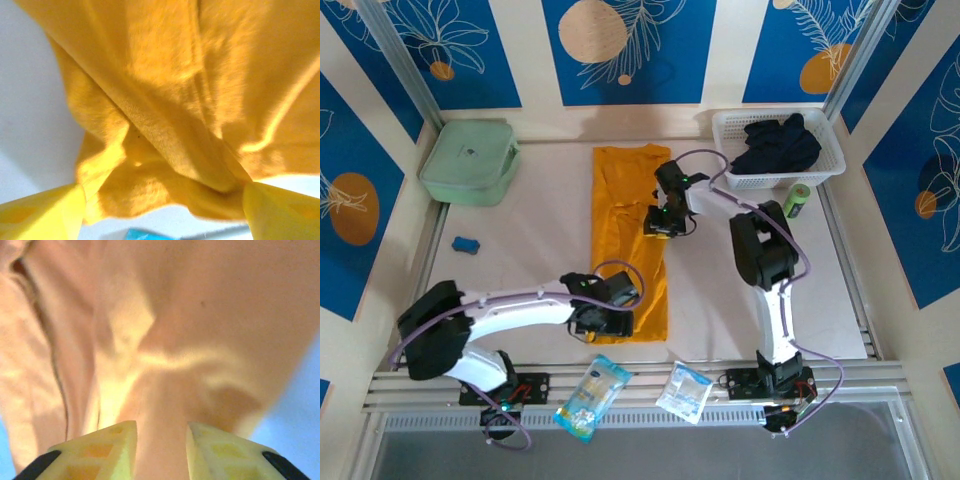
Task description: Fold and stack the t-shirts
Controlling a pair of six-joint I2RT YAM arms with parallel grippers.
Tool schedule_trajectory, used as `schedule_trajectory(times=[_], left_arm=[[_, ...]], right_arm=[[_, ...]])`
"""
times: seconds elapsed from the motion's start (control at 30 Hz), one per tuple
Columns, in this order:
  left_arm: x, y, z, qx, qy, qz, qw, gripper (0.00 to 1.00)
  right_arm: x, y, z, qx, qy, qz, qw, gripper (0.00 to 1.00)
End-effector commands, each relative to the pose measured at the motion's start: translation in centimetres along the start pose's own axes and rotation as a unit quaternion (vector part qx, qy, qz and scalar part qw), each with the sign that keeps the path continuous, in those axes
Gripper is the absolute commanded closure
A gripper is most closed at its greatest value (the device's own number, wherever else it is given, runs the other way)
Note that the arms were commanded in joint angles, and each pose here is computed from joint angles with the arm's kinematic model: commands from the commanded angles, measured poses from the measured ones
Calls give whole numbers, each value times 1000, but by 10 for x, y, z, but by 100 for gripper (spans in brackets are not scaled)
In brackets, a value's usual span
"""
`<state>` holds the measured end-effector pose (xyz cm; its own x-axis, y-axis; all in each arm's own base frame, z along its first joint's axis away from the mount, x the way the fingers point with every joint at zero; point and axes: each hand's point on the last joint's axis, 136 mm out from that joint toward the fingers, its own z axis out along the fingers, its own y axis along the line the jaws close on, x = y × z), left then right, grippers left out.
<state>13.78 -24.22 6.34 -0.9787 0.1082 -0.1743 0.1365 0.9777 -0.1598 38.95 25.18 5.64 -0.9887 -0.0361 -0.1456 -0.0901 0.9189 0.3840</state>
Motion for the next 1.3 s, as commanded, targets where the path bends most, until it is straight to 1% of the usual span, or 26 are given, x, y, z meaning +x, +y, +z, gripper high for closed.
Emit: schedule_trajectory(times=[0.0,0.03,0.13,0.2,0.23,0.3,0.33,0.37,0.4,0.43,0.47,0.5,0.53,0.57,0.6,0.63,0.67,0.73,0.8,0.83,0.87,0.93,1.03,1.13,1.2,1.27], left_arm=[[-31,8,-63,-16,-92,52,994,4],[-40,9,-77,-16,-120,67,990,0],[-74,16,-127,-23,-230,118,966,1],[-99,22,-163,-37,-311,158,937,1],[-109,19,-180,-36,-345,186,919,1],[-129,14,-217,-49,-427,247,868,1],[-136,11,-231,-62,-460,272,843,1],[-140,4,-244,-69,-492,314,809,1],[-139,-4,-251,-77,-515,371,769,0],[-137,-11,-257,-81,-533,412,735,0],[-132,-16,-260,-87,-547,455,697,1],[-127,-19,-260,-98,-552,495,664,1],[-120,-21,-256,-104,-547,532,638,1],[-112,-21,-247,-112,-529,575,614,1],[-105,-19,-239,-119,-507,607,601,1],[-98,-14,-227,-125,-474,638,594,1],[-92,-7,-215,-129,-439,660,596,1],[-79,4,-195,-125,-376,693,603,1],[-63,18,-173,-118,-317,719,607,1],[-58,23,-164,-119,-299,726,608,1],[-54,29,-155,-123,-285,731,608,1],[-47,39,-141,-130,-262,744,601,1],[-41,49,-129,-138,-250,753,593,0],[-38,54,-125,-142,-248,759,585,0],[-35,57,-124,-144,-248,764,578,0],[-32,60,-123,-145,-245,772,568,1]], right_arm=[[-11,29,-90,-23,-108,-92,990,65],[-7,33,-109,-24,-130,-113,985,63],[11,47,-176,-20,-217,-209,953,57],[28,54,-221,-7,-281,-278,918,53],[38,58,-240,-8,-310,-307,900,47],[63,63,-265,-24,-350,-373,859,30],[77,67,-268,-35,-355,-420,834,27],[96,67,-265,-37,-349,-478,806,22],[108,63,-260,-22,-343,-513,786,16],[113,55,-254,-3,-339,-529,778,11],[122,49,-244,7,-321,-555,767,11],[138,45,-233,4,-287,-593,753,11],[154,41,-222,-1,-250,-626,739,12],[173,36,-207,-6,-205,-667,716,12],[188,31,-194,-5,-170,-702,692,11],[201,25,-178,2,-136,-733,666,11],[212,19,-162,10,-106,-758,643,12],[228,11,-137,12,-66,-791,608,14],[240,11,-116,7,-50,-814,579,18],[245,16,-107,-1,-51,-824,564,20],[249,22,-99,-11,-53,-830,555,23],[259,30,-84,-26,-43,-837,544,26],[265,32,-63,-24,-12,-844,536,29],[265,30,-45,-11,4,-848,530,29],[262,30,-38,-8,1,-850,527,29],[263,28,-34,-6,7,-855,519,29]])
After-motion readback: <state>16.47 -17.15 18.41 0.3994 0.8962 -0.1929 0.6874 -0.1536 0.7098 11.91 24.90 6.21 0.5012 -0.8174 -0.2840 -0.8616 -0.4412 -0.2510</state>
